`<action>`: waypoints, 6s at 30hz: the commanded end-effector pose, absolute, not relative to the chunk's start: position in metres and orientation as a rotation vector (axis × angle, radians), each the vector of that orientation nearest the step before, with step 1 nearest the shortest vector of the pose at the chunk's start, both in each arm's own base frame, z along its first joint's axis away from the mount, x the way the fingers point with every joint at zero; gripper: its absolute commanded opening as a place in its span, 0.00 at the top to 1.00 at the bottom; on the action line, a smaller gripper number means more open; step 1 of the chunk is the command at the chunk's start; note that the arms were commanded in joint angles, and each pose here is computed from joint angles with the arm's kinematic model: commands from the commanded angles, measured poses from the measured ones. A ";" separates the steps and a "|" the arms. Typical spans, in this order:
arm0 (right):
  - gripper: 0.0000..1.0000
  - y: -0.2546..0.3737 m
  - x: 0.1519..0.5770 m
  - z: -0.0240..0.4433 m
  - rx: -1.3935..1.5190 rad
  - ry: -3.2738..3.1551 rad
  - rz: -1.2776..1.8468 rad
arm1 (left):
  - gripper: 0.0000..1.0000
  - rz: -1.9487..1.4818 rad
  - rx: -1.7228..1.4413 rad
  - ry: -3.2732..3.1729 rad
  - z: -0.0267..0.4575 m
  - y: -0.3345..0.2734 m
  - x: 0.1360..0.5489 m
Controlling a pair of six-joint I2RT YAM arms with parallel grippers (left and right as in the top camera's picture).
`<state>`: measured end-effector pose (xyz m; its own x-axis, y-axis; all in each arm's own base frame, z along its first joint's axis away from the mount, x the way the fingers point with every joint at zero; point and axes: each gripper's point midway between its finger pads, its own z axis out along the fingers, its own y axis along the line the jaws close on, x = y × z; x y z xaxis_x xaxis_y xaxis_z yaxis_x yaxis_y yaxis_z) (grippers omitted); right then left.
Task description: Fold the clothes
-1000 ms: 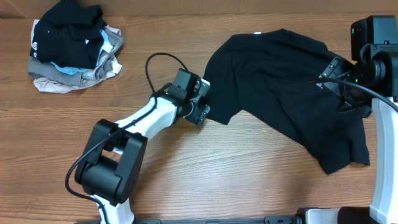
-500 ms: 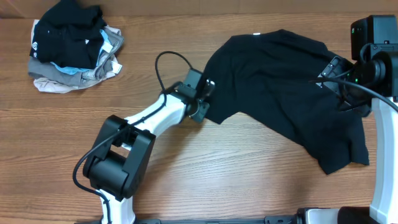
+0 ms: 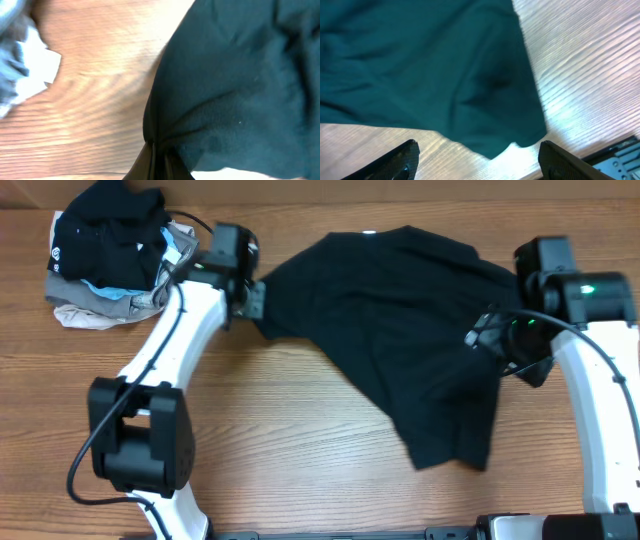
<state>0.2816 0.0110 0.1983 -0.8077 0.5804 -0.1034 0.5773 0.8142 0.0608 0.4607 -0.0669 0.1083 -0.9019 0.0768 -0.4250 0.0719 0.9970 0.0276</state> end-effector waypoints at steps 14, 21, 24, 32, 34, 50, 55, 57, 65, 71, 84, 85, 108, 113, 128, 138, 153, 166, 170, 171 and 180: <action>0.41 0.045 0.224 0.042 0.840 3.128 0.226 | 0.96 0.040 0.089 2.644 0.132 -0.058 0.469; 0.67 0.047 0.216 0.022 0.846 3.126 0.247 | 0.96 0.040 0.089 2.647 0.132 -0.058 0.468; 0.88 0.039 0.220 0.021 0.874 3.101 0.213 | 0.96 0.045 0.087 2.647 0.132 -0.058 0.468; 0.96 -0.029 0.257 0.054 1.051 2.919 0.179 | 0.96 0.120 0.040 2.659 0.131 -0.037 0.467; 0.96 -0.049 0.273 0.068 1.055 2.845 0.183 | 0.96 0.125 0.029 2.666 0.130 -0.033 0.466; 0.96 -0.138 0.368 0.135 0.885 2.382 0.056 | 0.96 0.139 0.013 2.713 0.125 -0.024 0.456; 0.96 -0.147 0.389 0.167 0.847 2.286 0.050 | 0.96 0.143 0.015 2.737 0.123 -0.024 0.450; 0.96 -0.150 0.396 0.184 0.834 2.250 0.046 | 0.96 0.144 0.016 2.745 0.122 -0.023 0.448; 0.69 -0.155 0.404 0.232 0.814 2.193 0.036 | 0.96 0.146 0.018 2.761 0.120 -0.023 0.445; 0.00 -0.147 0.388 0.217 0.848 2.282 0.045 | 0.96 0.143 0.022 2.763 0.120 -0.025 0.444; 0.03 -0.039 0.310 0.164 0.805 2.784 0.405 | 0.96 0.133 0.027 2.770 0.120 -0.027 0.443; 0.07 -0.023 0.303 0.154 0.764 2.846 0.416 | 0.96 0.133 0.027 2.767 0.120 -0.027 0.443; 0.48 0.012 0.249 0.022 0.886 2.976 0.283 | 0.96 0.116 0.016 2.739 0.122 -0.029 0.450; 0.48 0.018 0.253 0.006 0.866 2.923 0.358 | 0.96 0.116 0.016 2.738 0.122 -0.029 0.450; 0.96 0.029 0.253 -0.015 0.951 2.832 0.477 | 0.96 0.143 0.010 2.737 0.122 -0.026 0.450; 0.96 0.009 0.290 0.083 0.894 2.711 0.467 | 0.96 0.113 0.018 2.705 0.169 -0.029 0.456; 0.96 -0.068 0.269 0.436 0.683 2.121 0.205 | 0.96 0.023 -0.013 2.195 0.415 -0.033 0.462; 0.96 -0.061 0.235 0.490 0.613 1.992 0.145 | 0.96 -0.015 -0.032 1.911 0.531 -0.023 0.379; 0.96 -0.067 0.253 0.485 0.615 2.014 0.149 | 0.96 -0.014 -0.032 1.913 0.530 -0.023 0.379; 0.96 -0.068 0.259 0.483 0.599 2.023 0.153 | 0.96 -0.014 -0.032 1.919 0.528 -0.024 0.382; 0.96 -0.090 0.364 0.452 0.531 2.083 0.240 | 0.96 0.003 -0.036 1.967 0.494 -0.028 0.444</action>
